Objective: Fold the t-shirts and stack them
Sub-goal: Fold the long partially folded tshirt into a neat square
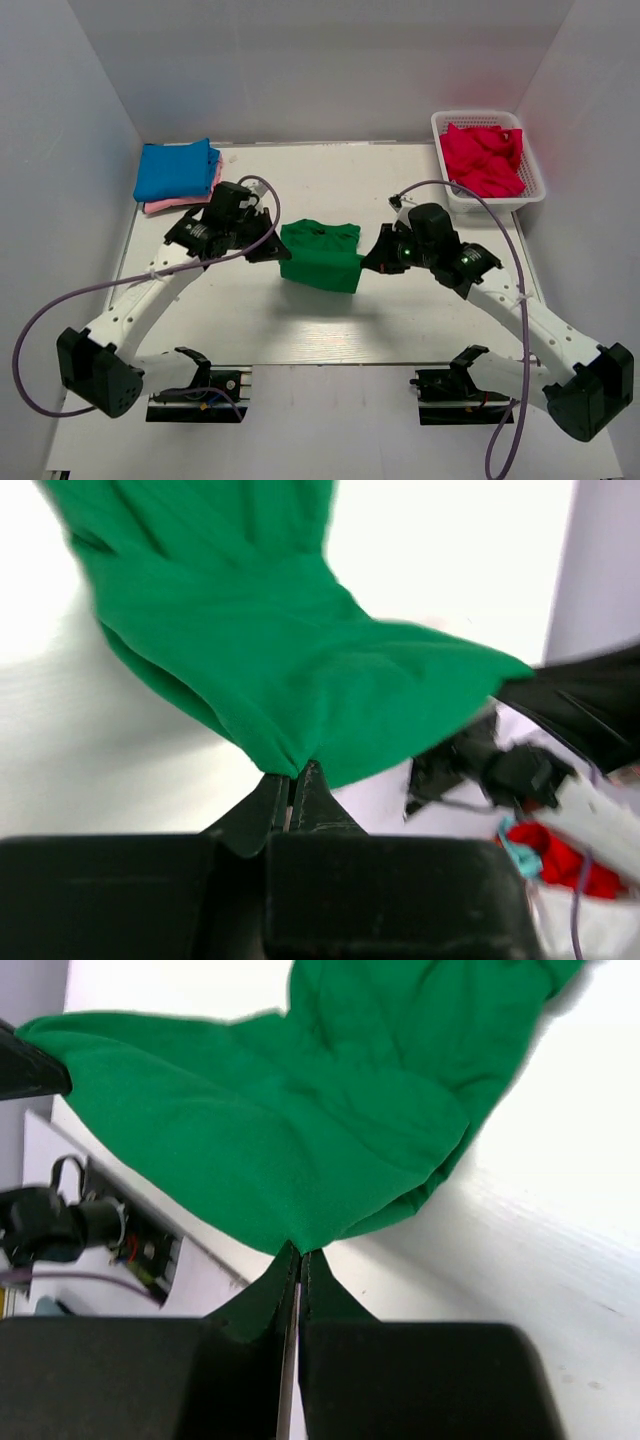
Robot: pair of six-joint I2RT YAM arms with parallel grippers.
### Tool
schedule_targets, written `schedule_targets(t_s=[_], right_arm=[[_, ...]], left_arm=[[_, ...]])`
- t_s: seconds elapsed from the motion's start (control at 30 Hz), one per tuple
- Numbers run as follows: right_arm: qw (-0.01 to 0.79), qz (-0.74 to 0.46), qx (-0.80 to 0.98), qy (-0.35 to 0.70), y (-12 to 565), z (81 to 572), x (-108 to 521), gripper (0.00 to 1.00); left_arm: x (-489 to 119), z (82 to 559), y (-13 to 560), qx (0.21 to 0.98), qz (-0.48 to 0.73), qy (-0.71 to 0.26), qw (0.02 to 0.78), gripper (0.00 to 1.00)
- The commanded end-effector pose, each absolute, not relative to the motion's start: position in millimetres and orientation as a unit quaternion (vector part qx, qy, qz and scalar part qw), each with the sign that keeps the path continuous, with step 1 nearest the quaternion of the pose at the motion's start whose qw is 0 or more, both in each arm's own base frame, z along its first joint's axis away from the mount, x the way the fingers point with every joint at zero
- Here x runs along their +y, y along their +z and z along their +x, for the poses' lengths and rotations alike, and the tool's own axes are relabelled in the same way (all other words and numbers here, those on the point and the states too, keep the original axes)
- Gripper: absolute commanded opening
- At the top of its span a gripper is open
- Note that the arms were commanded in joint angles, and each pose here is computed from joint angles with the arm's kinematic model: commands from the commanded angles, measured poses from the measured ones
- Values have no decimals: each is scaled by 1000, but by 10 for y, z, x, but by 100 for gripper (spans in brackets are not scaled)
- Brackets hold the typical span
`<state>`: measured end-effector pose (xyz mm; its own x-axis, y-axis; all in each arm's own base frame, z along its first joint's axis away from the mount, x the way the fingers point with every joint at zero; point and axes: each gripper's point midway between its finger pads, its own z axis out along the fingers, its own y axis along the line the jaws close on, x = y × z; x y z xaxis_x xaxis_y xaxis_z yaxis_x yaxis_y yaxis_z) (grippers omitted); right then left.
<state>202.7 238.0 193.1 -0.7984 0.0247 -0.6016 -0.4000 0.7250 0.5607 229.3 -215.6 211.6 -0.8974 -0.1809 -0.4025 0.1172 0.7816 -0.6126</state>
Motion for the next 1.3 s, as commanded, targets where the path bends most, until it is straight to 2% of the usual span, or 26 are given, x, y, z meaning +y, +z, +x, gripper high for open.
schedule_targets(t_s=[0.0,0.1,0.4,0.47,0.5,0.8,0.83,0.87,0.9,0.93,0.97,1.03,1.1,1.13,1.17,1.27], right_arm=[[325,-79,884,325,2026,2325,2338,0],[331,-59,886,318,2038,2521,2337,0],[373,-19,876,307,2012,3183,2325,0],[362,-11,881,303,1876,3300,2329,0],[369,-9,877,306,1919,3386,2328,0],[360,-22,885,294,1397,4174,2403,0],[334,-11,899,283,1082,4237,2403,0],[340,-16,894,291,1138,4332,2456,0],[346,-25,889,299,1184,4423,2478,9],[340,-35,889,305,1123,4493,2536,23],[331,-44,890,310,1038,4512,2577,53],[328,-54,886,324,1097,4542,2641,90],[323,-53,887,324,1122,4473,2665,90],[315,-53,890,326,1097,4281,2611,90],[341,-58,875,338,1189,4323,2638,90],[323,-44,883,337,1078,3984,2523,90]], left_arm=[[-2104,2648,2282,909,-34,-305,281,0],[-2001,2926,2190,913,-70,-256,311,0],[-2059,3638,1848,916,-116,-206,325,0],[-2087,3797,1866,911,-125,-210,331,0],[-2048,3885,1698,918,-133,-192,321,0],[-2081,4576,1119,926,-149,-167,305,0],[-2112,4653,1128,923,-149,-170,310,0],[-2135,4709,1103,923,-149,-170,310,10],[-2114,4720,920,933,-147,-163,286,22],[-2083,4773,906,933,-151,-160,285,75],[-2105,4842,958,931,-145,-163,294,96],[-2123,4852,971,932,-124,-166,298,100],[-2158,4722,874,937,-105,-166,289,100],[-2124,4586,735,944,-99,-161,270,100],[-2182,4516,774,943,-91,-171,270,100],[-2193,4247,574,949,-74,-189,242,100]])
